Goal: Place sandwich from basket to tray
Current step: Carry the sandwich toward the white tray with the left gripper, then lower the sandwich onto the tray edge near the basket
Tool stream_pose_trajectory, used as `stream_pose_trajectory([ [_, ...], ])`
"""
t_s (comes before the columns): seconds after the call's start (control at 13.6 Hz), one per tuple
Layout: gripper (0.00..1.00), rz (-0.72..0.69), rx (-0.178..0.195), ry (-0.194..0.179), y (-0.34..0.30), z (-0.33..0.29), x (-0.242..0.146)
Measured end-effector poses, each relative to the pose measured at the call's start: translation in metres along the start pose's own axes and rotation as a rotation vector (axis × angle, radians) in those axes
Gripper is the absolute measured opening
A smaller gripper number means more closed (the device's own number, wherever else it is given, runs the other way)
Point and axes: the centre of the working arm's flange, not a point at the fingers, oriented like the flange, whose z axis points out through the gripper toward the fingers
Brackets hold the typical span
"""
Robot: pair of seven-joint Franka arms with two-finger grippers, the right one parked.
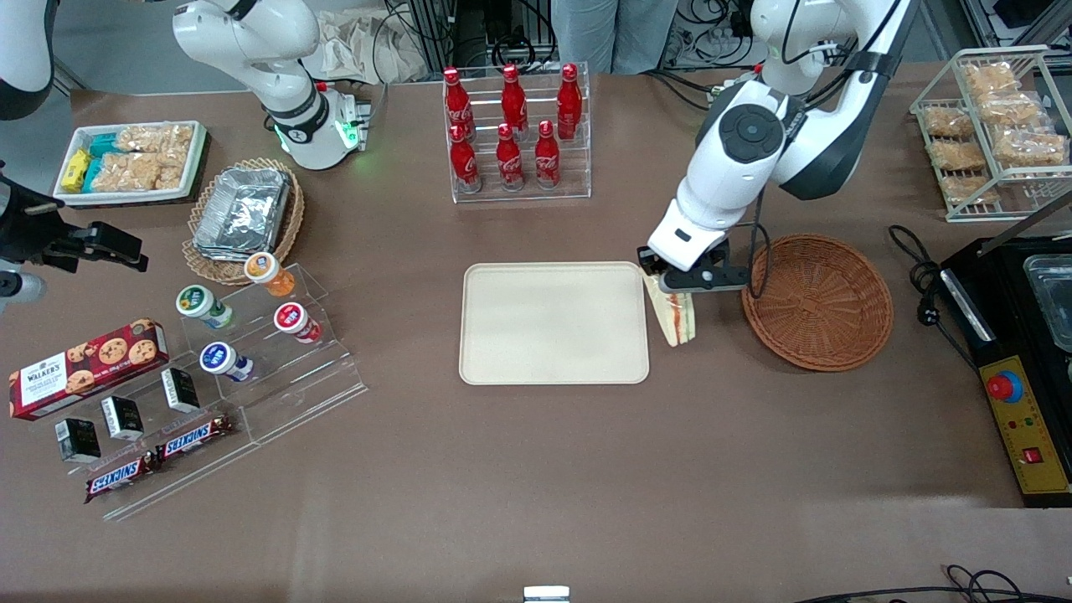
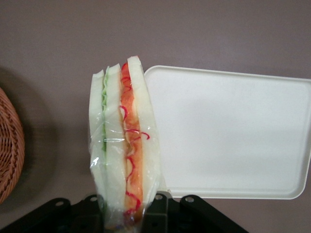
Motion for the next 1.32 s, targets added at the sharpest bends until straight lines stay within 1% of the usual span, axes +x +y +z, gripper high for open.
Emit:
stream_pose_trajectory([
  [0.15,0.22,0.044,0.019,-0.009,0.008,0.012,-0.005],
  [0.29,0.22,0.061,0.013,-0.020,0.013,0.023,-0.006],
  [0.51,0.22,0.085,0.011,-0.025,0.016,0.038,-0.004],
  [0.73,0.22,0.109,-0.006,-0.044,0.026,0.057,-0.008],
  [0.95,0.22,0.127,-0.004,-0.060,0.027,0.073,-0.009],
  [1.1,0.22,0.157,0.007,-0.065,0.029,0.086,-0.011],
  [1.32,0.22,0.186,0.019,-0.087,0.030,0.105,-0.014],
])
